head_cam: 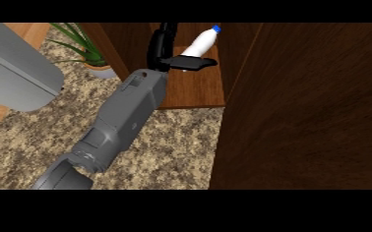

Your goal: Pick up the bottled water, place it into the cabinet and close the cabinet

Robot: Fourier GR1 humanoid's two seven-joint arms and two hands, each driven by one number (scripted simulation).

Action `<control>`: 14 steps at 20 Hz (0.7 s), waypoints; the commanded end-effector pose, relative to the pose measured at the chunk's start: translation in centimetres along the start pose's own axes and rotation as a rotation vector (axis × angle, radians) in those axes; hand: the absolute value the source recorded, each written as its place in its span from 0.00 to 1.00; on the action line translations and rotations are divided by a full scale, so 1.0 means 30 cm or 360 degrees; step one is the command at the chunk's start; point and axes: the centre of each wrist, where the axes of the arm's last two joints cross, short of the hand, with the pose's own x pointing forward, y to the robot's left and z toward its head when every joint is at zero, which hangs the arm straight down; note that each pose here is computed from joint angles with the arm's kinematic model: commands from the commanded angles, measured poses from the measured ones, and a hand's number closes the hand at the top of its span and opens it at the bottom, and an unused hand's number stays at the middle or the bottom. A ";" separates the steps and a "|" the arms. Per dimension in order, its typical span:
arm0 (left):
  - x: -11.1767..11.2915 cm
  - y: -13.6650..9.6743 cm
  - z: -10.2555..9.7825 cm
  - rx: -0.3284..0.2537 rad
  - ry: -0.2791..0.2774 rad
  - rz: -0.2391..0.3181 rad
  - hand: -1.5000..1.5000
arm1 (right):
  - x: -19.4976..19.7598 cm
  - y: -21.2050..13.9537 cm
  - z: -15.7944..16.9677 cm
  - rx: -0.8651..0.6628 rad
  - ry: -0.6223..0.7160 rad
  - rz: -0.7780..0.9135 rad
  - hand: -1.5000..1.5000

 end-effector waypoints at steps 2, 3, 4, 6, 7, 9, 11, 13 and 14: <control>-0.028 -0.012 0.080 -0.0070 0.0011 0.0153 0.00 | 0.083 -0.017 0.035 0.0000 -0.0037 0.0011 0.00; 0.000 -0.031 0.067 -0.0086 0.0020 0.0161 0.00 | 0.102 -0.018 0.027 0.0001 -0.0035 0.0014 0.00; 0.021 -0.062 0.076 -0.0067 -0.0003 0.0165 0.00 | 0.054 -0.006 0.016 -0.0025 -0.0036 -0.0010 0.00; -0.008 -0.050 0.148 -0.0108 0.0037 0.0198 0.00 | 0.074 -0.002 0.022 -0.0011 -0.0023 0.0020 0.00; 0.012 -0.040 0.137 -0.0109 0.0039 0.0207 1.00 | 0.079 -0.016 0.033 -0.0007 0.0021 0.0006 0.00; -0.028 -0.030 0.213 -0.0074 0.0062 0.0226 1.00 | 0.138 -0.002 0.026 0.0023 -0.0053 0.0018 0.00; -0.008 0.041 0.258 -0.0095 0.0075 0.0236 1.00 | 0.072 0.004 -0.018 0.0021 -0.0039 0.0108 0.00; -0.013 0.021 0.331 -0.0092 0.0111 0.0249 1.00 | 0.069 0.009 0.000 0.0122 -0.0019 0.0156 0.00; -0.020 0.088 0.340 -0.0069 0.0066 0.0218 1.00 | 0.094 0.007 0.010 0.0166 0.0006 0.0201 0.00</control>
